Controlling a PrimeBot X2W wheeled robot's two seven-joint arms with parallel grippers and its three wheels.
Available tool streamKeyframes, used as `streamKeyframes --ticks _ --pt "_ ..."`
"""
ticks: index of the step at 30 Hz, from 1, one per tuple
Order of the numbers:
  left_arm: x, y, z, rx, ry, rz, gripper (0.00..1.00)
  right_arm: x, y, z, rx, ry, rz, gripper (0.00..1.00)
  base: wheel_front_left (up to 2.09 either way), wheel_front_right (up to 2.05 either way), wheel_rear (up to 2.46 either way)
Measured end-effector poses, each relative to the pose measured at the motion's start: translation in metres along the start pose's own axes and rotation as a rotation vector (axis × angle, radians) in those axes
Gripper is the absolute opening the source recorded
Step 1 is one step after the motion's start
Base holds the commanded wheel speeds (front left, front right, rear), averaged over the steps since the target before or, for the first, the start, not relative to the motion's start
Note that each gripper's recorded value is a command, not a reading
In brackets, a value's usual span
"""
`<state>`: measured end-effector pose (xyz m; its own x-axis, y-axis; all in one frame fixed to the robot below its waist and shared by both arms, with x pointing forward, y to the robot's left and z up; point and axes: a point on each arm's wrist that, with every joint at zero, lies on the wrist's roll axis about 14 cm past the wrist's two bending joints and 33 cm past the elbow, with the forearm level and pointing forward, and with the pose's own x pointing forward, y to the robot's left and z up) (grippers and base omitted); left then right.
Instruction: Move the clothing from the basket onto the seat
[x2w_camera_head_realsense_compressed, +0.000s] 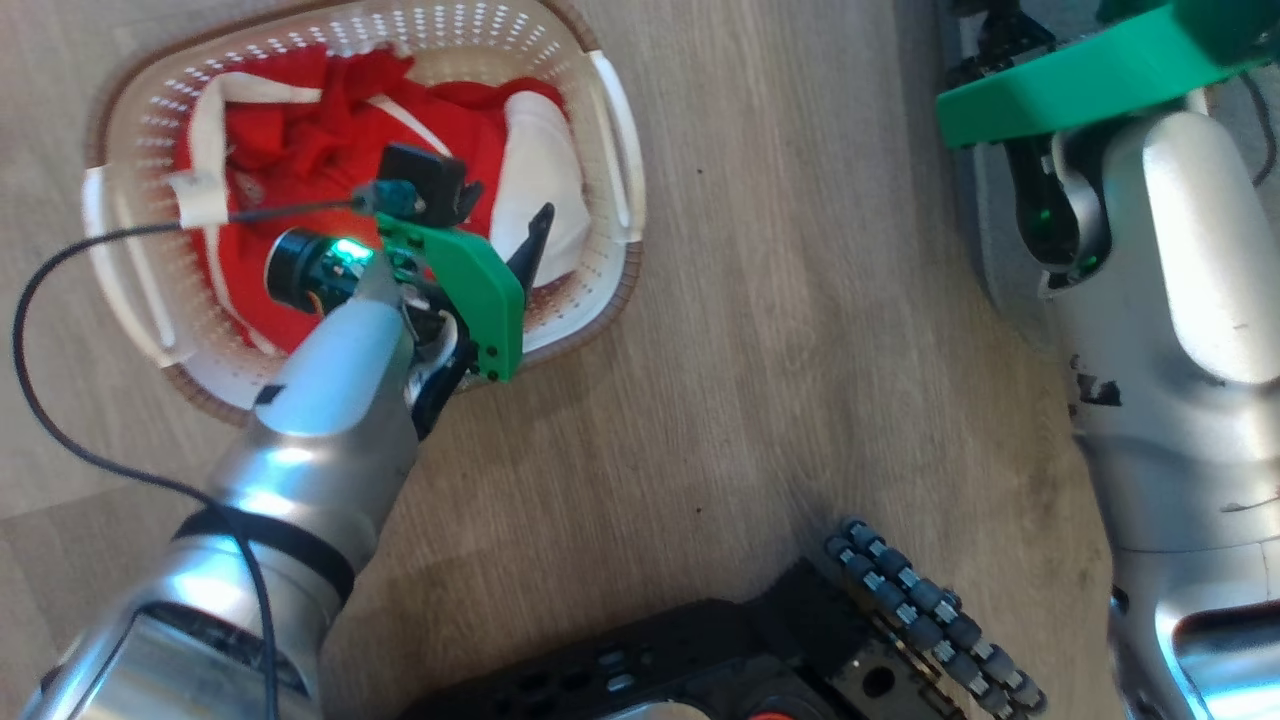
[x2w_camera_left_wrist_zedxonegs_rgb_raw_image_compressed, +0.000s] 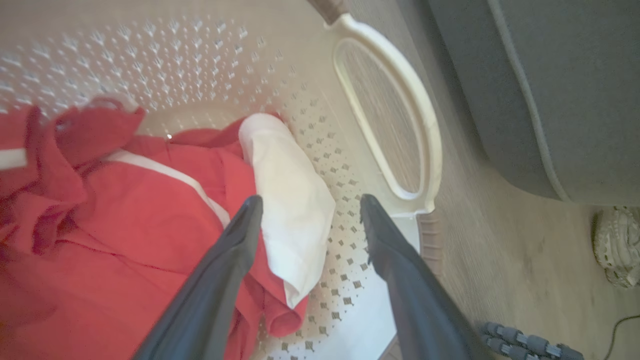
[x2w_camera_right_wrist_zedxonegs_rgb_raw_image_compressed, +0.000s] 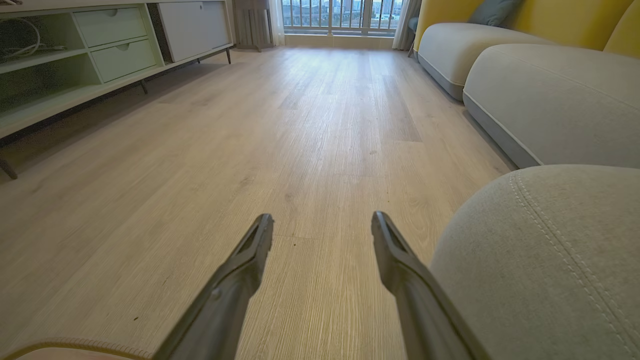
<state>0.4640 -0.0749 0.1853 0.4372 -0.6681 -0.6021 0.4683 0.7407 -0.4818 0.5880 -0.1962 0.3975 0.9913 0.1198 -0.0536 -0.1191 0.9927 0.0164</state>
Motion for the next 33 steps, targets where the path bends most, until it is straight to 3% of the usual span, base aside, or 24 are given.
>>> streamKeyframes --ticks 7,16,27,28,29,33 --pt "0.021 -0.002 -0.023 -0.026 0.179 -0.021 1.0 -0.003 -0.005 -0.007 -0.01 0.017 -0.008 1.0 0.0 0.0 0.0" --pt "0.03 0.02 -0.056 0.065 0.365 0.028 1.0 -0.008 -0.01 -0.015 0.014 0.036 -0.017 1.0 0.0 0.0 0.0" --pt "0.037 0.033 -0.085 0.115 0.453 0.065 1.0 -0.013 -0.017 -0.024 0.023 0.057 -0.031 1.0 0.0 0.0 0.0" --pt "0.037 0.032 -0.085 0.115 0.454 0.062 0.55 -0.013 -0.018 -0.023 0.024 0.056 -0.033 1.0 0.0 0.0 0.0" --pt "0.038 0.03 -0.085 0.115 0.451 0.054 0.0 -0.013 -0.018 -0.023 0.025 0.056 -0.033 1.0 0.0 0.0 0.0" --pt "0.04 0.025 -0.072 0.108 0.377 0.025 0.0 -0.012 -0.016 -0.018 0.034 0.041 -0.03 1.0 0.0 0.0 0.0"
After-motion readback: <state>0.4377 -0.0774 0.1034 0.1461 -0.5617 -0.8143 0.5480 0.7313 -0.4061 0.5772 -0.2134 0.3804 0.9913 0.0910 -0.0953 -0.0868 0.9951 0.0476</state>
